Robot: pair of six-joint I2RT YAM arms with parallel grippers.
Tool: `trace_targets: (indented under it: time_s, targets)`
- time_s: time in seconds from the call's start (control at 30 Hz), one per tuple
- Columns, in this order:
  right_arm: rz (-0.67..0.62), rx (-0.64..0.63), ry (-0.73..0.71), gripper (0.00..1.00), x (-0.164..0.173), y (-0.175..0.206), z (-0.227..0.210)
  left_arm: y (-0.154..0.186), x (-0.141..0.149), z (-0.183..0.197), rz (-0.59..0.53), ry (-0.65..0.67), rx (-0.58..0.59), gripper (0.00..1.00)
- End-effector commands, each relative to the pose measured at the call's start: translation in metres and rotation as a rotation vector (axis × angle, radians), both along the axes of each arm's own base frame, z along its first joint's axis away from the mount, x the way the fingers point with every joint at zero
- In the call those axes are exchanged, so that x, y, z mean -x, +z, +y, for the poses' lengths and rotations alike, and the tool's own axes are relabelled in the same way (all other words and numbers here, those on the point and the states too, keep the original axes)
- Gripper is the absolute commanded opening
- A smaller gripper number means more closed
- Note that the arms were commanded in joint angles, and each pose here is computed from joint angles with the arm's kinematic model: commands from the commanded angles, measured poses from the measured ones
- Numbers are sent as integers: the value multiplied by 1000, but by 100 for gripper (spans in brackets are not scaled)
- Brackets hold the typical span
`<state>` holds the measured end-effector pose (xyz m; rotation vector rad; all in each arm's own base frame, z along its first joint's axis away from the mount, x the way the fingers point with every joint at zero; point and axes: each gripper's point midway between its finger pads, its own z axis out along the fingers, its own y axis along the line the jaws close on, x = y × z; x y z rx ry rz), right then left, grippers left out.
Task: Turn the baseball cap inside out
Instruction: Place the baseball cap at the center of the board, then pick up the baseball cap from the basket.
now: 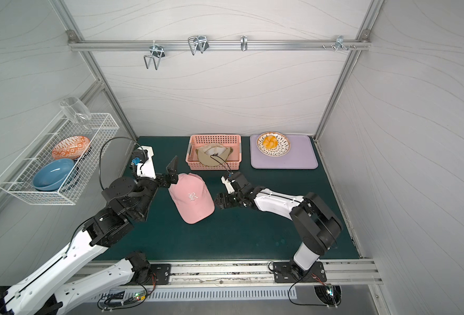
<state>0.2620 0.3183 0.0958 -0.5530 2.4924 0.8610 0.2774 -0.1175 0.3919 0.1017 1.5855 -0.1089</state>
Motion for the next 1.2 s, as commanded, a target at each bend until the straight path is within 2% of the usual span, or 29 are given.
trace_targets:
  time_s: [0.0,0.17,0.3,0.4,0.63,0.93,1.03,1.17]
  targets:
    - [-39,17,-85,82,-10,21,-43,6,-8,0,3,-4,16,93]
    - [-39,-116,-199,82,-27,68,-89,-29,-40,-24,125,-94,-48,93]
    - [-16,-163,-275,82,-36,86,-118,-67,-66,-73,220,-267,-213,93]
    - [-8,-190,-307,82,-39,95,-133,-89,-87,-98,262,-342,-319,94]
    - [11,-226,-365,82,-40,101,-151,-142,-147,-137,398,-374,-480,94]
    - [42,-255,-377,82,-39,97,-153,-203,-205,-174,505,-370,-529,91]
    - [48,-262,-375,82,-39,96,-152,-215,-221,-177,511,-332,-546,88]
    - [58,-280,-371,82,-38,95,-150,-233,-237,-181,525,-307,-570,78]
